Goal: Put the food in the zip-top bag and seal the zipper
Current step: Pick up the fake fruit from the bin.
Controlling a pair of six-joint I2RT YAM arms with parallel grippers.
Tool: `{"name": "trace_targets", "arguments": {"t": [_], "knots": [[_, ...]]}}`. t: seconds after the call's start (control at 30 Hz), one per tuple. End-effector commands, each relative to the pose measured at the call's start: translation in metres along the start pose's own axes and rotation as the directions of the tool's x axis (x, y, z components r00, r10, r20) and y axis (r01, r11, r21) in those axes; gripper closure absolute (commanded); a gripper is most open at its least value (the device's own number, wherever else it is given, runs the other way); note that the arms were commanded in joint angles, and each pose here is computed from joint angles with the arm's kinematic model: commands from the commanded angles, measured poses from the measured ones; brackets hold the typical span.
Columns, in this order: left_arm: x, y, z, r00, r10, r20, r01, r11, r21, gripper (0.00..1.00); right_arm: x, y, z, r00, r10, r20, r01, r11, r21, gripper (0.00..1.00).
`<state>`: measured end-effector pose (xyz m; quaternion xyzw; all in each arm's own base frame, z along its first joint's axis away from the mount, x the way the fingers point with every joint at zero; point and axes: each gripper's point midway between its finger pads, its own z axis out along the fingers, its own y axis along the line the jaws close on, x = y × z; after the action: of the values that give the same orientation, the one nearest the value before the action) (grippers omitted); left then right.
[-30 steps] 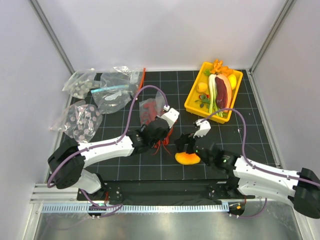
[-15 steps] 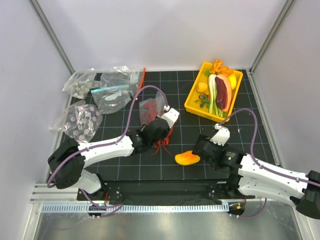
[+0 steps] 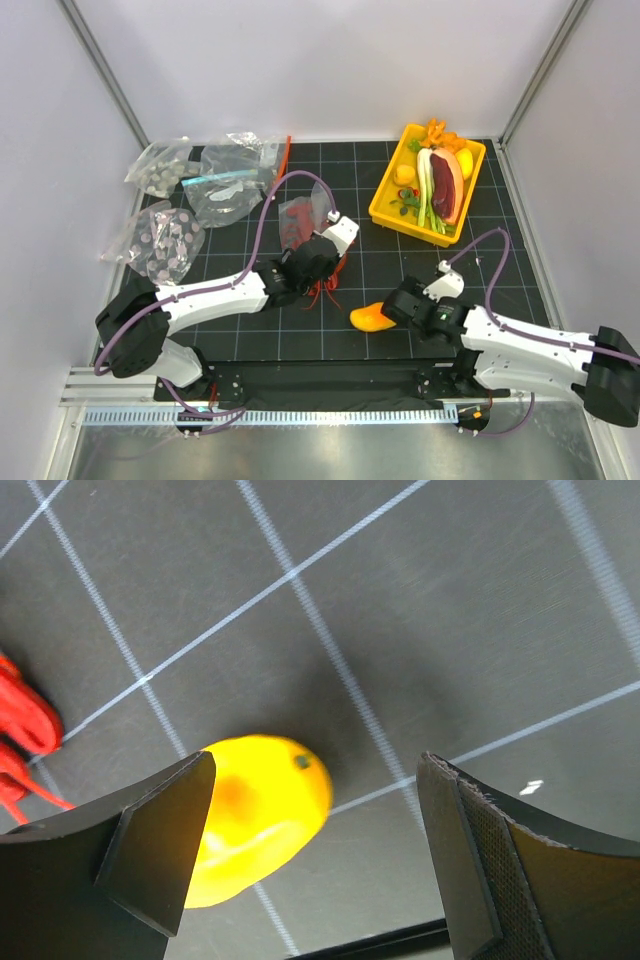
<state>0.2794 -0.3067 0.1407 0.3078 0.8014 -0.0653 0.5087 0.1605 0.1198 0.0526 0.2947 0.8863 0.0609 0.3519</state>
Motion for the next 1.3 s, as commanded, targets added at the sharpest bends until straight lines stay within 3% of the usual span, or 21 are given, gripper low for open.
{"name": "trace_targets", "arguments": {"t": [0.0, 0.37, 0.57, 0.8, 0.83, 0.9, 0.97, 1.03, 1.2, 1.27], "knots": [[-0.025, 0.001, -0.007, 0.997, -0.042, 0.063, 0.042, 0.999, 0.011, 1.00, 0.000, 0.037, -0.004, 0.986, 0.170, -0.002, -0.169, 0.981, -0.090, 0.11], [-0.026, 0.004, -0.009, 0.997, -0.042, 0.067, 0.042, 0.999, 0.006, 1.00, 0.025, 0.055, -0.007, 0.919, 0.394, -0.017, -0.393, 0.911, -0.123, 0.11], [-0.026, 0.004, -0.011, 0.997, -0.045, 0.070, 0.044, 0.999, 0.008, 1.00, 0.022, 0.052, -0.003, 0.903, 0.427, 0.055, -0.419, 0.901, -0.115, 0.13], [-0.027, 0.003, -0.011, 0.996, -0.047, 0.071, 0.046, 0.999, 0.016, 1.00, 0.007, 0.054, 0.002, 0.887, 0.436, 0.153, -0.412, 0.896, -0.167, 0.31], [-0.027, 0.002, -0.011, 0.996, -0.047, 0.071, 0.046, 0.999, 0.019, 1.00, 0.004, 0.057, 0.001, 0.886, 0.436, 0.159, -0.408, 0.895, -0.181, 0.45], [-0.027, 0.002, -0.011, 0.996, -0.047, 0.071, 0.046, 0.999, 0.019, 1.00, -0.005, 0.067, -0.004, 0.895, 0.406, 0.185, -0.361, 0.903, -0.234, 0.65], [-0.027, 0.002, -0.010, 0.997, -0.046, 0.068, 0.044, 0.999, 0.020, 1.00, -0.011, 0.073, -0.008, 0.928, 0.289, 0.236, -0.228, 0.940, -0.254, 0.71], [-0.029, 0.001, -0.010, 0.996, -0.048, 0.069, 0.046, 0.999, 0.021, 1.00, -0.023, 0.090, -0.017, 0.927, 0.240, 0.289, -0.150, 0.941, -0.302, 0.85], [-0.028, 0.003, -0.010, 0.998, -0.057, -0.012, 0.056, 0.998, -0.006, 1.00, -0.034, 0.109, -0.029, 0.903, -0.066, 0.425, 0.196, 0.943, -0.269, 0.89], [-0.034, 0.000, -0.008, 0.996, -0.086, -0.030, 0.086, 0.996, -0.008, 1.00, -0.034, 0.120, -0.034, 0.901, -0.061, 0.429, 0.216, 0.922, -0.322, 0.89]]}}
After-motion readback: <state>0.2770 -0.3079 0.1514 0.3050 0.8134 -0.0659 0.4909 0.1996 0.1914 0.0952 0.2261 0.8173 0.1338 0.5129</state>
